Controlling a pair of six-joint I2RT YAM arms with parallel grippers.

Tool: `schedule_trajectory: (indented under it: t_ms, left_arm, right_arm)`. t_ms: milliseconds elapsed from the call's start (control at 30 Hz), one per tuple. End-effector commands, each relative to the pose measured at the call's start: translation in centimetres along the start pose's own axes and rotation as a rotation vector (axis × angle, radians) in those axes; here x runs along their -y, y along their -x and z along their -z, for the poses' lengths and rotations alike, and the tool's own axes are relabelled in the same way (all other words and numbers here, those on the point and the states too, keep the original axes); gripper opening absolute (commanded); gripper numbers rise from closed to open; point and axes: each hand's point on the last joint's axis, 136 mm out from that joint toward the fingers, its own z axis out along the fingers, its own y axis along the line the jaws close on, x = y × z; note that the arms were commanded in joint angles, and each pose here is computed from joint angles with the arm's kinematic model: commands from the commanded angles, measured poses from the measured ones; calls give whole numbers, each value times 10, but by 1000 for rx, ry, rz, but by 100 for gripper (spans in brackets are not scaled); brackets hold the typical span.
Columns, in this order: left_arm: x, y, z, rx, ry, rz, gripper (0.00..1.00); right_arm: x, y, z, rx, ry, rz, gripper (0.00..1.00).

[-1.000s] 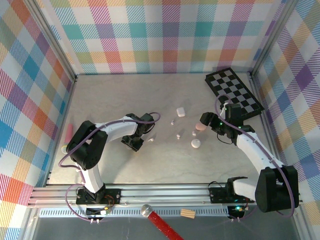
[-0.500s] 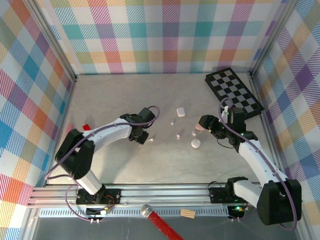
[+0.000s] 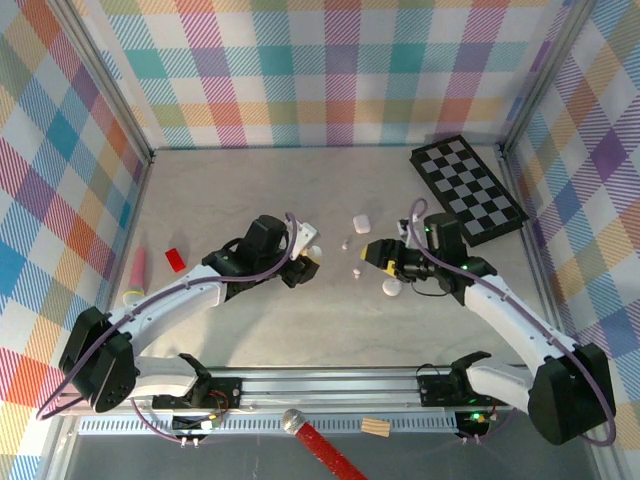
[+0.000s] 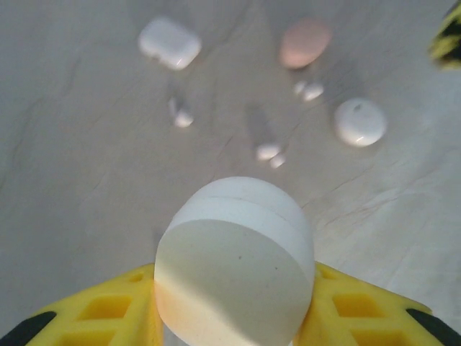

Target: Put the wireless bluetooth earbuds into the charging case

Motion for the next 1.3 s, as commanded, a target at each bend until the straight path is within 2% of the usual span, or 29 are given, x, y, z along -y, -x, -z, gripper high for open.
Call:
schedule_trajectory:
  t_ms: [0,367,733,833,1100,1267]
  left_arm:
    - [31,28,9,136,-141,-90,41]
    - [45,22,14,147,-173,-170,42]
    - [41,23,13,137,-145,-193,43]
    - [40,22,14,134,-134,-200,43]
    - [39,24,16,147,-125,-204,44]
    - [39,28,18,162,-126,-205,48]
  right_arm:
    - [-32,2,-10,-41,90,69,72]
    - [-77,-8,-43,-146,174,153,72]
    - [-74,-19,-62,-200,149,128,69]
    - [-71,-18,-62,-194,130,121,59]
    - [-73,-17,-60,-193,122,123,23]
    - [-80,-11,-53,-156,126,145,14]
